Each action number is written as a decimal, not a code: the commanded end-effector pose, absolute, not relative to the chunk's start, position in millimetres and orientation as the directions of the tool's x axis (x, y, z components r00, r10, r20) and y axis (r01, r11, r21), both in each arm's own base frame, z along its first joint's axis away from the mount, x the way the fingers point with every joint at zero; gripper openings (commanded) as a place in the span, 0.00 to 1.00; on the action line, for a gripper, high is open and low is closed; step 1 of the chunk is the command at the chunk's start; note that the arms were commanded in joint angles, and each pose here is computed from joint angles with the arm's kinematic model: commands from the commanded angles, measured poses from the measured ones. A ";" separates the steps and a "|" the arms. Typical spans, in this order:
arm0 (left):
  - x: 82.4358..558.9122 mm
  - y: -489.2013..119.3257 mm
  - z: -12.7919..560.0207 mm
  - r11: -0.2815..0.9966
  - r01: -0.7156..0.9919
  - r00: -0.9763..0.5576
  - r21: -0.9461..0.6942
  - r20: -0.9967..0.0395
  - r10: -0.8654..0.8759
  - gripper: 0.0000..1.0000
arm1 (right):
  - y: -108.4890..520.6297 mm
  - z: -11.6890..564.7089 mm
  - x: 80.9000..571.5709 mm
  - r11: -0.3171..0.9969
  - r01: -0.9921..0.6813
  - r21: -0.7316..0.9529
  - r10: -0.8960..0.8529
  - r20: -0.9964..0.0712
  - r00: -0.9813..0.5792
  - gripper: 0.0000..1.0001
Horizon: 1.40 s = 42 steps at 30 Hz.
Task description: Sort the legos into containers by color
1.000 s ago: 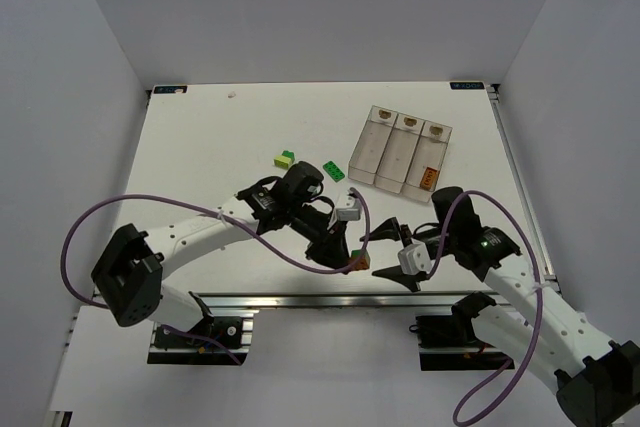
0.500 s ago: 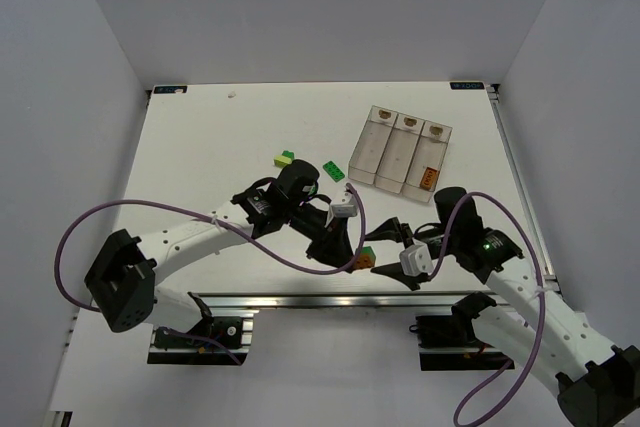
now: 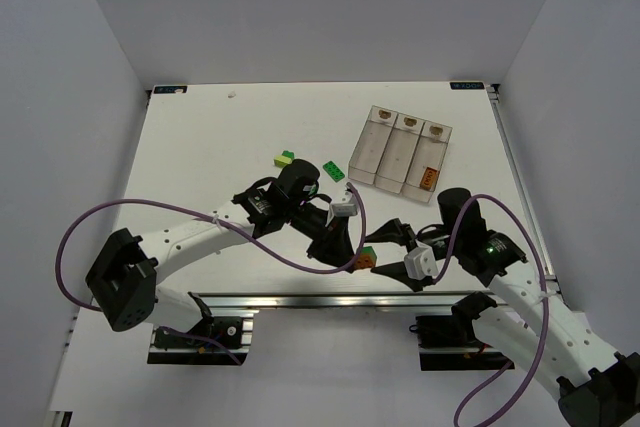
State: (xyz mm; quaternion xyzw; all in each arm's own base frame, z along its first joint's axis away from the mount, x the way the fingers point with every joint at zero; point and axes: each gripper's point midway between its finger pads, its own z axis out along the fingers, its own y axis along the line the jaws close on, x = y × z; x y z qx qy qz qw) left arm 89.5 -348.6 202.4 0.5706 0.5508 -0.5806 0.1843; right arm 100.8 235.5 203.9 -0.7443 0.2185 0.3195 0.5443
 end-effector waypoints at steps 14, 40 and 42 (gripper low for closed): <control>85.7 -350.4 207.2 -0.366 0.829 -0.271 -0.423 -0.877 0.397 0.01 | 236.2 215.2 88.0 -0.331 -0.642 -0.692 0.096 -0.701 0.707 0.70; 85.3 -349.5 210.6 -0.376 0.831 -0.260 -0.410 -0.883 0.391 0.01 | 236.0 216.7 86.7 -0.344 -0.645 -0.682 0.094 -0.708 0.699 0.43; 84.5 -349.1 211.5 -0.380 0.829 -0.259 -0.410 -0.884 0.389 0.01 | 235.9 216.1 87.7 -0.343 -0.644 -0.684 0.089 -0.706 0.702 0.40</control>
